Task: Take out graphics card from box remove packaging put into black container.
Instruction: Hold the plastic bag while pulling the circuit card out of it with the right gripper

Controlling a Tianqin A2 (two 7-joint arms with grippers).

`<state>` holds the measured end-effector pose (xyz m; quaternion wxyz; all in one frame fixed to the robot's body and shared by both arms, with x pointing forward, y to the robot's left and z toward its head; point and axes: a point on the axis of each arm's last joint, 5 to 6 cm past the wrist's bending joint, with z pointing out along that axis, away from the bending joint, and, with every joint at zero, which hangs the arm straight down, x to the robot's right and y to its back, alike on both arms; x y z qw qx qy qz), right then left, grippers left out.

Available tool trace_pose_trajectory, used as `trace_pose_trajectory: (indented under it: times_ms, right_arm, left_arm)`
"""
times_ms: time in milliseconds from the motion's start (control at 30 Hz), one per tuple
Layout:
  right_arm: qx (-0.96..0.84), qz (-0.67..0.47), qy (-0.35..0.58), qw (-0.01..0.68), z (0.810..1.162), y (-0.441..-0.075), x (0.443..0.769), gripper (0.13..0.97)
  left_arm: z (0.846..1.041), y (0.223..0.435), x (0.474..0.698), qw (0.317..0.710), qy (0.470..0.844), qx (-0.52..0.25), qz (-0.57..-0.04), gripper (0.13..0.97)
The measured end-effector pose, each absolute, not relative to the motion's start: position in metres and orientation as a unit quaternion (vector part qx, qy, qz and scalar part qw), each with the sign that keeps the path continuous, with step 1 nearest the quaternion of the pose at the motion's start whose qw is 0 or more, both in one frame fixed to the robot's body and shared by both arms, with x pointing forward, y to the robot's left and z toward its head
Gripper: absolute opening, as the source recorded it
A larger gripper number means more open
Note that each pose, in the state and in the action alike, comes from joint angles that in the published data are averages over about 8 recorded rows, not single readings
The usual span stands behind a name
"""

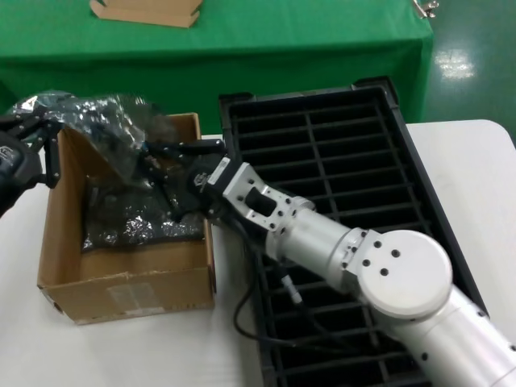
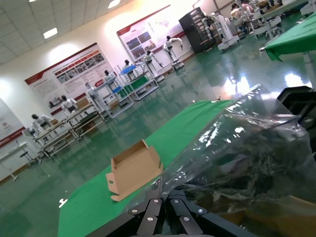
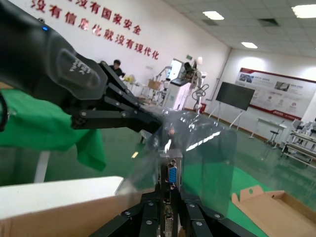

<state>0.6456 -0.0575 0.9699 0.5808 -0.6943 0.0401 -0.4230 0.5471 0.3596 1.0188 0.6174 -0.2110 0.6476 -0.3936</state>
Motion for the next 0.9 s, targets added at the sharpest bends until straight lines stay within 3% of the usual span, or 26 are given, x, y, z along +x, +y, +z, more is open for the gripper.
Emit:
trace_pose_trajectory:
  times_ms: [333, 633, 900]
  right_arm:
    - [-0.733, -0.436, 0.002, 0.523, 1.011, -0.095, 0.633, 0.192]
    - [-0.79, -0.436, -0.018, 0.431, 1.085, -0.14, 0.621, 0.192]
    - [-0.846, -0.4, -0.037, 0.351, 1.153, -0.156, 0.616, 0.192]
  left_arm:
    - [1.003, 0.367, 0.563, 0.609, 0.641, -0.225, -0.41, 0.139]
    - [0.981, 0.38, 0.567, 0.599, 0.631, -0.221, -0.44, 0.139]
    - [0.959, 0.387, 0.572, 0.586, 0.61, -0.221, -0.485, 0.139]
